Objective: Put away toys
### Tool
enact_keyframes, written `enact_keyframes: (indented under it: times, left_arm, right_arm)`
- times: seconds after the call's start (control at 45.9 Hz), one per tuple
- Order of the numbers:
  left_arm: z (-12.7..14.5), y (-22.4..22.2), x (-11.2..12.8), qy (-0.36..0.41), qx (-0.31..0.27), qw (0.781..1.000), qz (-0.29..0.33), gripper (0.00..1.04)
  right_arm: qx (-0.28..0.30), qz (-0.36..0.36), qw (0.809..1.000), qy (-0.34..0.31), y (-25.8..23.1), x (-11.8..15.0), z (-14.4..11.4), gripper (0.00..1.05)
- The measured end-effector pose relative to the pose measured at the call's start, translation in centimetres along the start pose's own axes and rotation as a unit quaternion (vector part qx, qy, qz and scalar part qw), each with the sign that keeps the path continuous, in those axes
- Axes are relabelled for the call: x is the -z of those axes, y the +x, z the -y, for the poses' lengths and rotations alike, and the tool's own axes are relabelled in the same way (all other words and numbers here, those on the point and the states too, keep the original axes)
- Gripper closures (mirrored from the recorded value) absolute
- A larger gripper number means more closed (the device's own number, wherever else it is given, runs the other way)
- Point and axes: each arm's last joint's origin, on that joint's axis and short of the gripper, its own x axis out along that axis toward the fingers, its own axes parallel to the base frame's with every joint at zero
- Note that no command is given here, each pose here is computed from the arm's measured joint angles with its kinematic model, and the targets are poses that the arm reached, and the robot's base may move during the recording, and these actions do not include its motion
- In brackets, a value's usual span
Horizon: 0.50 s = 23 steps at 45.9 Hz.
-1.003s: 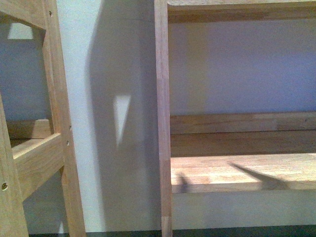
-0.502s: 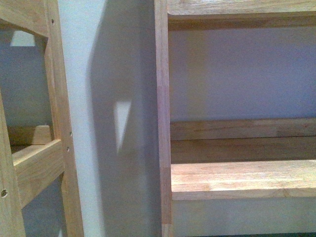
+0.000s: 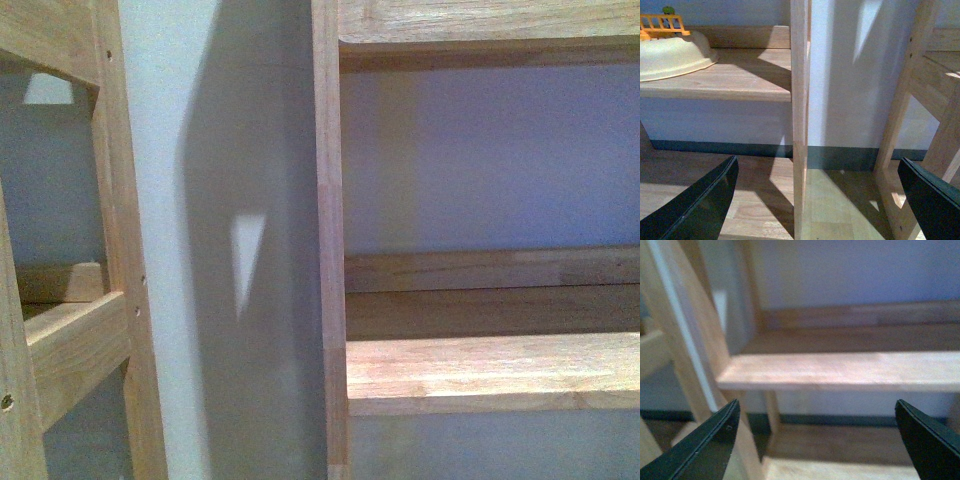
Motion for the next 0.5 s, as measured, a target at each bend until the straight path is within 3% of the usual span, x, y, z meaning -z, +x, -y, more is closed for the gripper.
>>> enact_keyframes:
  times: [0.502]
  left_arm:
    - [0.0,0.0,0.0,0.0,0.0,1.0,0.0,0.06]
  right_arm:
    - [-0.004,-0.009,1.0,-0.021,-0.1,2.6,1.9,0.82]
